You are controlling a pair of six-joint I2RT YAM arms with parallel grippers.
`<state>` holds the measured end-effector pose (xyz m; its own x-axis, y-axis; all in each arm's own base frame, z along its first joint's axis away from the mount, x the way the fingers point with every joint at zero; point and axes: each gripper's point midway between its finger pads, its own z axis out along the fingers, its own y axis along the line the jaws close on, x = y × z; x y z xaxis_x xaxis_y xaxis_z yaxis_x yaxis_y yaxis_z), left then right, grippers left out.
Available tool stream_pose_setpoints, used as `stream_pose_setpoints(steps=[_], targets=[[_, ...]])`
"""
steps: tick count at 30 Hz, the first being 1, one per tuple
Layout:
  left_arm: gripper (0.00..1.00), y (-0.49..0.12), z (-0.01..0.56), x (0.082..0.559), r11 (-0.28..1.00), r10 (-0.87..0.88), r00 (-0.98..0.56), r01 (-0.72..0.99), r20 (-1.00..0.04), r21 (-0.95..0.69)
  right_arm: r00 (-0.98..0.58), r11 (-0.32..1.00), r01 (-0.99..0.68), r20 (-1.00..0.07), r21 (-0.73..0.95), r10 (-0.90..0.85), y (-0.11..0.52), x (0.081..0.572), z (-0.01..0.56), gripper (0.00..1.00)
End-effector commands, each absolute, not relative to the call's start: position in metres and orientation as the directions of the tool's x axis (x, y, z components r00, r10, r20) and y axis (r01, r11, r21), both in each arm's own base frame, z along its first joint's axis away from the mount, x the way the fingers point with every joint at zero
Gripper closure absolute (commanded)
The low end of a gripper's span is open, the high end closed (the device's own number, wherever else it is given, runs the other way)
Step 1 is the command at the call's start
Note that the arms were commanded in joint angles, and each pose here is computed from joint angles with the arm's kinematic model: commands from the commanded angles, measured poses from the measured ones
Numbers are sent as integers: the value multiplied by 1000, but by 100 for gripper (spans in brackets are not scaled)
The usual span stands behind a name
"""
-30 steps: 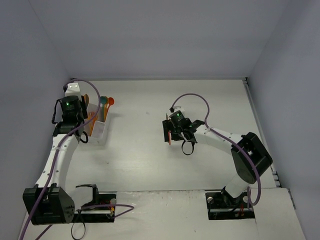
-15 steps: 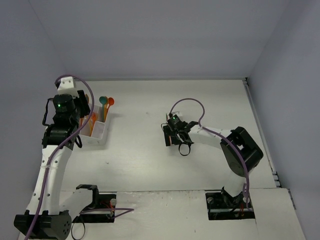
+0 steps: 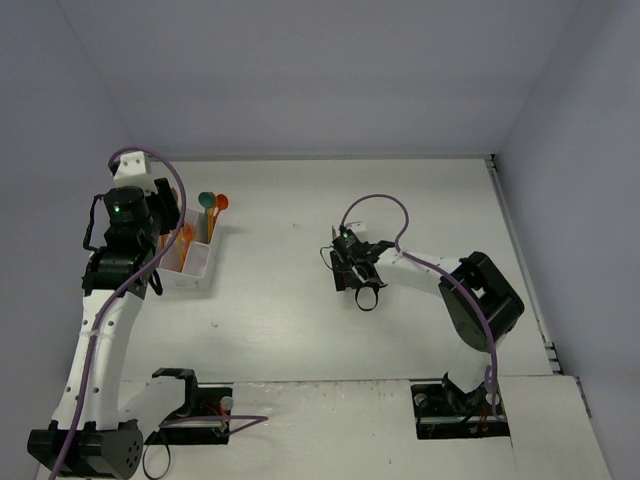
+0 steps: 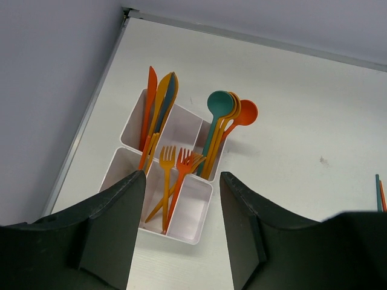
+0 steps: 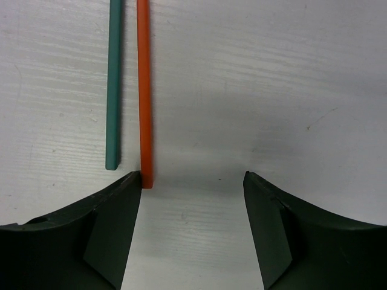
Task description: Sort the eating utensils into containers
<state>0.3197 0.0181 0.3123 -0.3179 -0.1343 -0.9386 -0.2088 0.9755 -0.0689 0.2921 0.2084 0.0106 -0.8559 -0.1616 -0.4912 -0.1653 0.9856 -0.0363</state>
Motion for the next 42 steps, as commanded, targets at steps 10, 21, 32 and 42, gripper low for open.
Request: stream_pose_setpoints(steps=[10, 21, 32, 42], targets=[[51, 6, 350, 323, 977, -174, -223, -161, -959, -139, -857, 982, -188, -489, -3, -165, 225, 313, 22, 53], [49, -7, 361, 317, 976, -207, -226, -111, -952, -186, -887, 986, -169, -437, 6, -149, 227, 324, -1, 80], [40, -54, 373, 314, 932, -337, -258, 44, -905, -360, -860, 995, -88, -499, -54, -103, 178, 345, 22, 100], [20, -144, 382, 315, 834, -404, -375, 224, -834, -505, -637, 954, -294, -757, 65, -145, 215, 340, 159, 100]])
